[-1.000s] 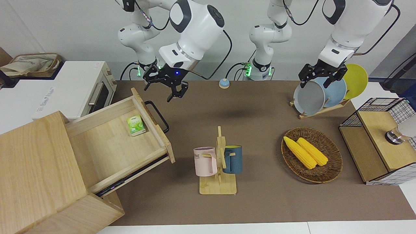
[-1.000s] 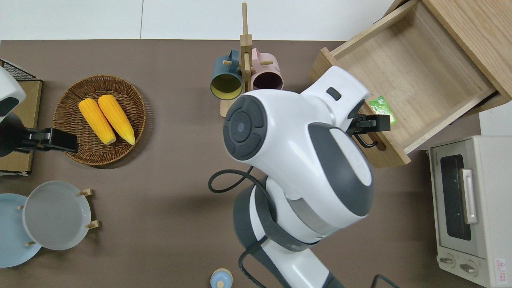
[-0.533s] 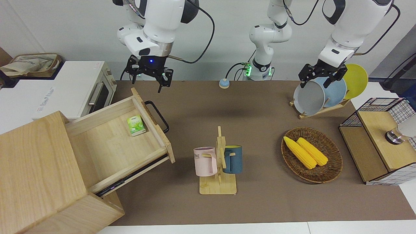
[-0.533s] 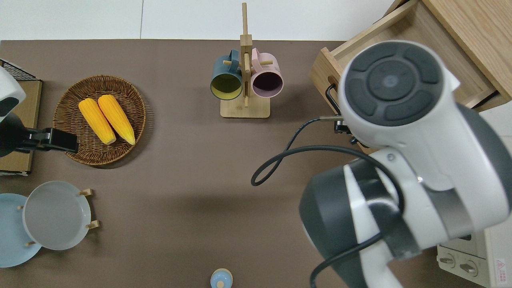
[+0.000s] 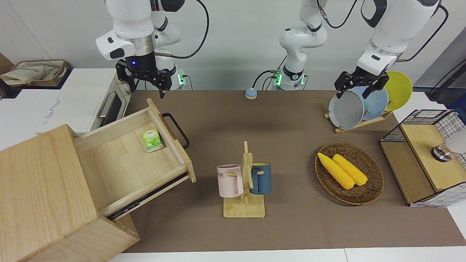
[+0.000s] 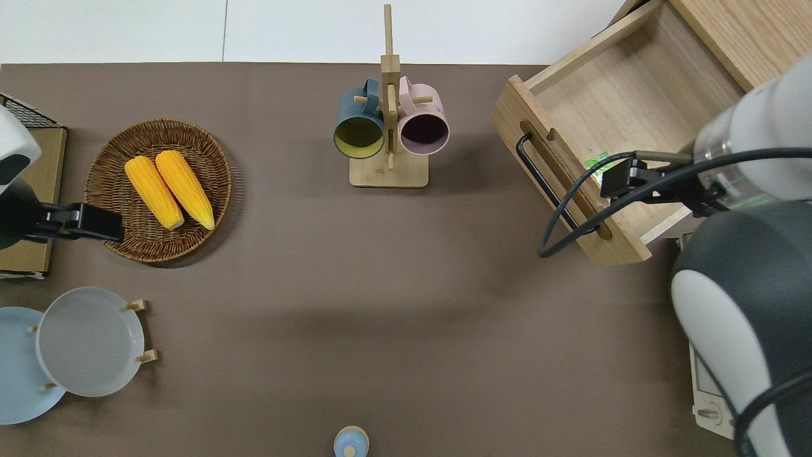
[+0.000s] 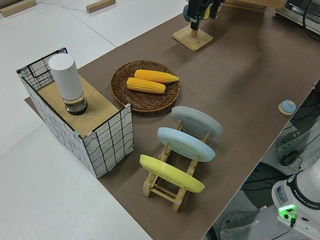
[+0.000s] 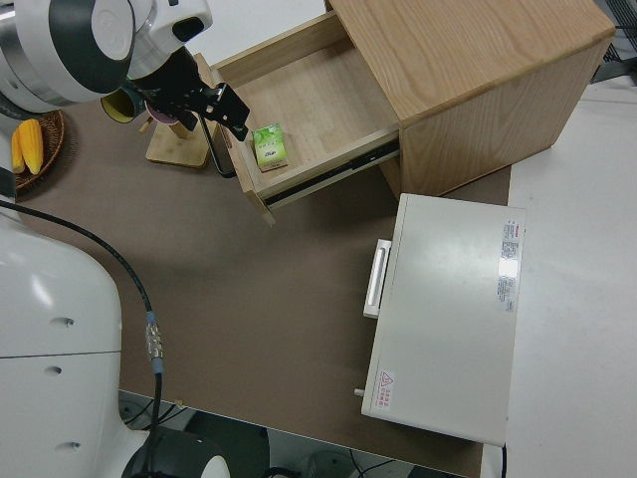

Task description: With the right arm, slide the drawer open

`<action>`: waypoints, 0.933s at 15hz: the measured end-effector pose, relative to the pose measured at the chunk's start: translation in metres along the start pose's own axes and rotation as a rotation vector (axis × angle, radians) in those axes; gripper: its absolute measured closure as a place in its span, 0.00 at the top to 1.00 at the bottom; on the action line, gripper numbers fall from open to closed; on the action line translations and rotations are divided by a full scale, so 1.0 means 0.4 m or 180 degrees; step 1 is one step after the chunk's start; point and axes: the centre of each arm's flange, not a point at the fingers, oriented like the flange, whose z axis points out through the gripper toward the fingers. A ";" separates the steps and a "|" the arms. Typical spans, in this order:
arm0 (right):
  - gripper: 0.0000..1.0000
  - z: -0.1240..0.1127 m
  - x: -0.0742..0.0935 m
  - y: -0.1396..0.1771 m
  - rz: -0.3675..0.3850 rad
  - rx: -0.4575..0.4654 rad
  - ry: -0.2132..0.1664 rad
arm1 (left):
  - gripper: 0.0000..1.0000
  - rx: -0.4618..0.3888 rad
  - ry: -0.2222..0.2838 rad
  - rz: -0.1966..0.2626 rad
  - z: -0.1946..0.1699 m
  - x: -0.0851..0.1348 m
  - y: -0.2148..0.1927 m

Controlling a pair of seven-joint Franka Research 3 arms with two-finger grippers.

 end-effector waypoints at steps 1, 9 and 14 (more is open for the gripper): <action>0.98 -0.001 0.007 0.021 0.0009 0.0063 -0.0006 | 1.00 0.0000 0.0000 0.0000 0.000 0.000 0.000; 0.98 0.041 0.037 0.107 -0.0099 0.0273 -0.0069 | 1.00 0.0000 0.0000 0.0000 0.000 0.000 0.000; 0.98 0.078 0.041 0.086 -0.0149 0.0350 0.0025 | 1.00 0.0000 0.0000 0.0000 0.000 0.000 0.000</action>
